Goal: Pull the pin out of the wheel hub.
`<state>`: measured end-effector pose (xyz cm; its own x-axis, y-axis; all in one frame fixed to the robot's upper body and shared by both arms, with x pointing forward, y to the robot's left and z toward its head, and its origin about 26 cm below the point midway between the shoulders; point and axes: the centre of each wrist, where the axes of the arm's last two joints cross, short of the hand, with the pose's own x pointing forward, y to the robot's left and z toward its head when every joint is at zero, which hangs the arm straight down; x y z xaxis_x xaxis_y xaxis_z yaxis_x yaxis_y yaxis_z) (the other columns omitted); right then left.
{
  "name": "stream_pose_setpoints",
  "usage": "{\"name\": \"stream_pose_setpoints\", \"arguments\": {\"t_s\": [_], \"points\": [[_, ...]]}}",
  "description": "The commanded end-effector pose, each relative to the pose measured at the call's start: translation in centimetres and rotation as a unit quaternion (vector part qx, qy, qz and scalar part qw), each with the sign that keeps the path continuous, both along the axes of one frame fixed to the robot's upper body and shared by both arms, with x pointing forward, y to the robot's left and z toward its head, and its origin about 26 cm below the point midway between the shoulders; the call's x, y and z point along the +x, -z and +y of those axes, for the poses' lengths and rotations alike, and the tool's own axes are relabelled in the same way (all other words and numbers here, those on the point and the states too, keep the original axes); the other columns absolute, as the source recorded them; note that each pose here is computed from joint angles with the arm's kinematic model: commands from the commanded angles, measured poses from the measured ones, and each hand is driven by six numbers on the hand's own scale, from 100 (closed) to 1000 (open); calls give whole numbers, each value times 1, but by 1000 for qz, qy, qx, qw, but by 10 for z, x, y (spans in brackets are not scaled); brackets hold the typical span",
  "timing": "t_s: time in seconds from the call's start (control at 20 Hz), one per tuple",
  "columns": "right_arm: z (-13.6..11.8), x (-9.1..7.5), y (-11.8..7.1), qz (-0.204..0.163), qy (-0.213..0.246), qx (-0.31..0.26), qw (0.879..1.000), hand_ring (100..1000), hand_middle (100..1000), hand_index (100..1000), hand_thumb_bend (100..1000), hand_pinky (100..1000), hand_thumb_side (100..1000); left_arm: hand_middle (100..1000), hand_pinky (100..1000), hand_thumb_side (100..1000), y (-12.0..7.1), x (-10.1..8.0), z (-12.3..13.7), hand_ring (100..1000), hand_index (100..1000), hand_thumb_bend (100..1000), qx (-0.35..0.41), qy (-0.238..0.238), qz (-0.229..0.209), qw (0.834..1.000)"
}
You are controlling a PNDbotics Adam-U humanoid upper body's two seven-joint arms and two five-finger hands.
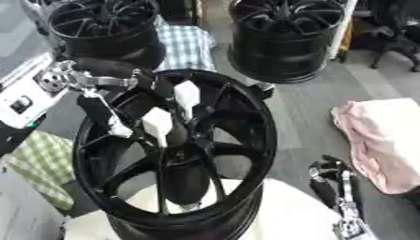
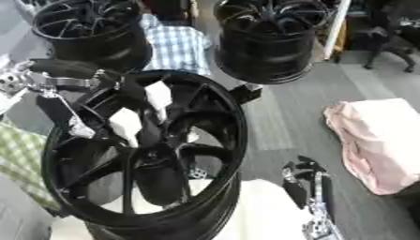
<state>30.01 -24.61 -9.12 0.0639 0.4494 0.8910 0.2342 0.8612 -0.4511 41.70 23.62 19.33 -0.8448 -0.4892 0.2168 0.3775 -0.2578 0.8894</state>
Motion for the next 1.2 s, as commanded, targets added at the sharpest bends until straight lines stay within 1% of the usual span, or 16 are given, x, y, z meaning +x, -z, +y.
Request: {"name": "stream_pose_setpoints", "arguments": {"t_s": [0.05,0.25,0.35,0.55,0.75,0.9,1.0,1.2], "points": [[-1,5,-7,-14,-6,-7,1000,571,613,784,100,730,390,908,878,336,-8,2,-1,886,931,392,98,122,-7,988],[0,6,-7,-15,-7,-7,1000,571,613,784,100,730,390,856,869,323,-3,3,-3,860,909,375,103,126,-4,987],[0,6,-7,-15,-7,-7,1000,571,613,784,100,730,391,819,862,308,0,3,-2,844,888,361,108,125,-2,986],[0,6,-8,-15,-7,-7,1000,571,613,784,100,730,391,774,851,289,4,4,1,818,855,341,116,123,0,986],[0,6,-8,-15,-7,-7,1000,571,613,784,100,729,391,755,844,277,9,5,2,803,840,321,121,123,3,985],[0,6,-8,-16,-7,-7,1000,571,613,784,100,729,391,732,837,276,11,6,3,786,822,305,120,121,6,985],[1,6,-8,-16,-7,-7,1000,571,613,784,100,730,391,695,833,288,12,7,3,776,798,303,119,118,9,986],[1,6,-8,-16,-8,-6,1000,571,613,784,100,729,392,627,825,295,14,9,5,760,762,257,110,110,18,988]]}}
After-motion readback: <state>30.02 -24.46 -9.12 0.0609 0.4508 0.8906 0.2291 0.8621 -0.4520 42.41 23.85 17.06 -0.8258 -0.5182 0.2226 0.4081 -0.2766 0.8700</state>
